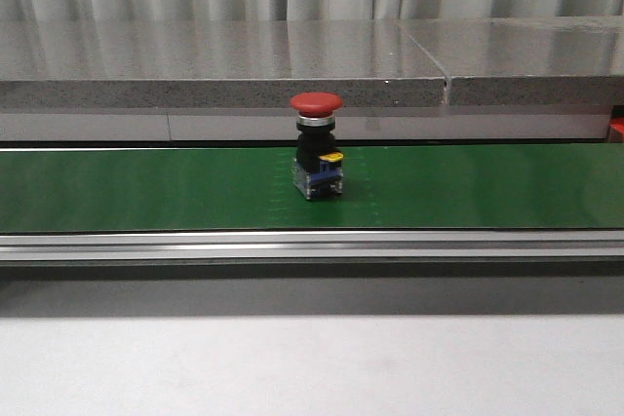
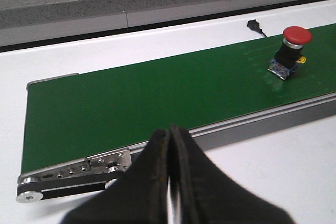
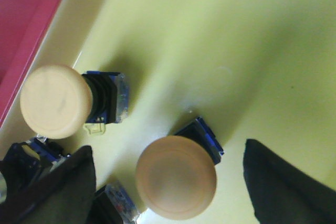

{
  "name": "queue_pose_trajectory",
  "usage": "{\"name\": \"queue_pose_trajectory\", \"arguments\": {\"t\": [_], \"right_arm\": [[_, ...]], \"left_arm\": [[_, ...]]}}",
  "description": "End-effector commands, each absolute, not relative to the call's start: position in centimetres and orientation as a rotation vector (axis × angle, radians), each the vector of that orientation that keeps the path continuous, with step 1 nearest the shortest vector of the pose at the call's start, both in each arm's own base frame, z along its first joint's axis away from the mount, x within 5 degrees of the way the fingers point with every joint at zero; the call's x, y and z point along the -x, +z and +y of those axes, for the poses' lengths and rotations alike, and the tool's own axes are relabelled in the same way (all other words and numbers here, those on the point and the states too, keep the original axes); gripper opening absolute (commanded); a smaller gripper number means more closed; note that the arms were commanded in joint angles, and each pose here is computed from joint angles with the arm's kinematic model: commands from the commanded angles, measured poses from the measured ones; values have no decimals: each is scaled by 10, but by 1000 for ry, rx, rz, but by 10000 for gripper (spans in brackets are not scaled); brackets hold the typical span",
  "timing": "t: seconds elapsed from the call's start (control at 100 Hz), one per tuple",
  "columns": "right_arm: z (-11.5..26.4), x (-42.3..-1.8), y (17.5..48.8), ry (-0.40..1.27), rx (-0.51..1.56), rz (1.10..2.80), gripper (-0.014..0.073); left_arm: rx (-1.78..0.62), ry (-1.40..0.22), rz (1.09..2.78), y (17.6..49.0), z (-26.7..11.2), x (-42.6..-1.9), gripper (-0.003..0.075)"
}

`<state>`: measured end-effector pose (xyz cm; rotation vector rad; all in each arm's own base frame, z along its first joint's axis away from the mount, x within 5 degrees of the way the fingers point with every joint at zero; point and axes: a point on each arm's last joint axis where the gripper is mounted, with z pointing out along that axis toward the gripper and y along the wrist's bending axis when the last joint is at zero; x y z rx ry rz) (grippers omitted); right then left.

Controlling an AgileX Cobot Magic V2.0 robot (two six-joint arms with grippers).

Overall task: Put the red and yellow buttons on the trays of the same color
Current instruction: 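Carry the yellow button into the yellow tray and open the right gripper, then move the right gripper back over the belt toward the red button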

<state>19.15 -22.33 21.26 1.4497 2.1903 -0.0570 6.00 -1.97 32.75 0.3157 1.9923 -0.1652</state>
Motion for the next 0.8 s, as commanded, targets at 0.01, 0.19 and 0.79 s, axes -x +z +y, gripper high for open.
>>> {"name": "queue_pose_trajectory", "arguments": {"t": [0.01,0.19,0.79], "right_arm": [[-227,-190,237,-138,-1371,2103,583],[-221,-187,255,-185,-1307,2076,582],[-141,-212,309,-139,-879,2102,582]], "left_arm": [[-296,-195,1908,341,-21,-62,-21],[-296,-195,1908,341,-21,-62,-21],[-296,-195,1908,341,-21,-62,-21]]}}
